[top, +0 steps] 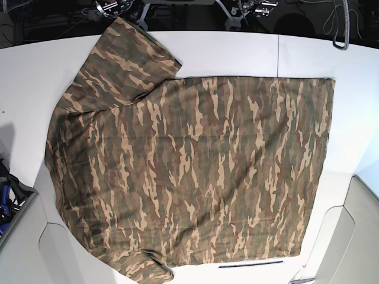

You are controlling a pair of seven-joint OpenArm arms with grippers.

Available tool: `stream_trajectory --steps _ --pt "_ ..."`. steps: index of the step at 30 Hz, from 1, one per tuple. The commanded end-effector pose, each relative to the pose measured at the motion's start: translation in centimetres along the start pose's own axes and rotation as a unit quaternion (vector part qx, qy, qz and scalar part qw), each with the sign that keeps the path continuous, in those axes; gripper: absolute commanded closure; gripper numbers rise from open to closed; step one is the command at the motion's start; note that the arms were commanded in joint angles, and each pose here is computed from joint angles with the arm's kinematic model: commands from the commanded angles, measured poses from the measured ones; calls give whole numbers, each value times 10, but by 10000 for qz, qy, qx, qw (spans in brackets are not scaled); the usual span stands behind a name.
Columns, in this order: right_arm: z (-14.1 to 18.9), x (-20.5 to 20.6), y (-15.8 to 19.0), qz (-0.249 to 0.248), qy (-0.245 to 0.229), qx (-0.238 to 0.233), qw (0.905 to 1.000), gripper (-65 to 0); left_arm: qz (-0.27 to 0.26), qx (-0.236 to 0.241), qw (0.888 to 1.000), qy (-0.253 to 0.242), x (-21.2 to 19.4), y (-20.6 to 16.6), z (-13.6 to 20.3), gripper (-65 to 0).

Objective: Fold the T-shirt properly
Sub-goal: 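Move both grippers to the shirt's hem corners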

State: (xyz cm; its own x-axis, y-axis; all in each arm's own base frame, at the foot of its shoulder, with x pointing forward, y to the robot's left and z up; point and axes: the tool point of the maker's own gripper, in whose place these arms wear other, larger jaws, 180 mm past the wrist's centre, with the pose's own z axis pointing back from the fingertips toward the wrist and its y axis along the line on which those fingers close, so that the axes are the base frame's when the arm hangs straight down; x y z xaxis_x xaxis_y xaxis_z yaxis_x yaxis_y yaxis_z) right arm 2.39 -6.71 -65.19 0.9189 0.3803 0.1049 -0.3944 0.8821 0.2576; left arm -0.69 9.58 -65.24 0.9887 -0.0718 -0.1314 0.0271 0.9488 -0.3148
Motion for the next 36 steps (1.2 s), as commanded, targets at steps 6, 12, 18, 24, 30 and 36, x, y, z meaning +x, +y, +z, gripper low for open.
stream_trajectory --steps 6,12,18,24,30,36 --pt "1 3 1 -1 -82 44 10000 0 -35 -32 10000 -36 3 0 1 -176" --pt "1 3 1 -1 -80 44 10000 0 -30 -34 10000 -85 3 0 1 -176" --pt "1 2 1 -4 -70 44 10000 0 -16 -39 10000 -25 -6 0 0 -176" --pt "3 -19 12 -15 -39 106 9999 0 -66 -522 9985 -119 -31 -8 5 -177" --pt "21 -50 17 96 -208 111 9997 0 -164 -455 9982 -348 -52 4 22 -176" --pt "57 -76 28 99 -514 519 9973 0 -96 -464 9971 -596 -77 8 48 -176"
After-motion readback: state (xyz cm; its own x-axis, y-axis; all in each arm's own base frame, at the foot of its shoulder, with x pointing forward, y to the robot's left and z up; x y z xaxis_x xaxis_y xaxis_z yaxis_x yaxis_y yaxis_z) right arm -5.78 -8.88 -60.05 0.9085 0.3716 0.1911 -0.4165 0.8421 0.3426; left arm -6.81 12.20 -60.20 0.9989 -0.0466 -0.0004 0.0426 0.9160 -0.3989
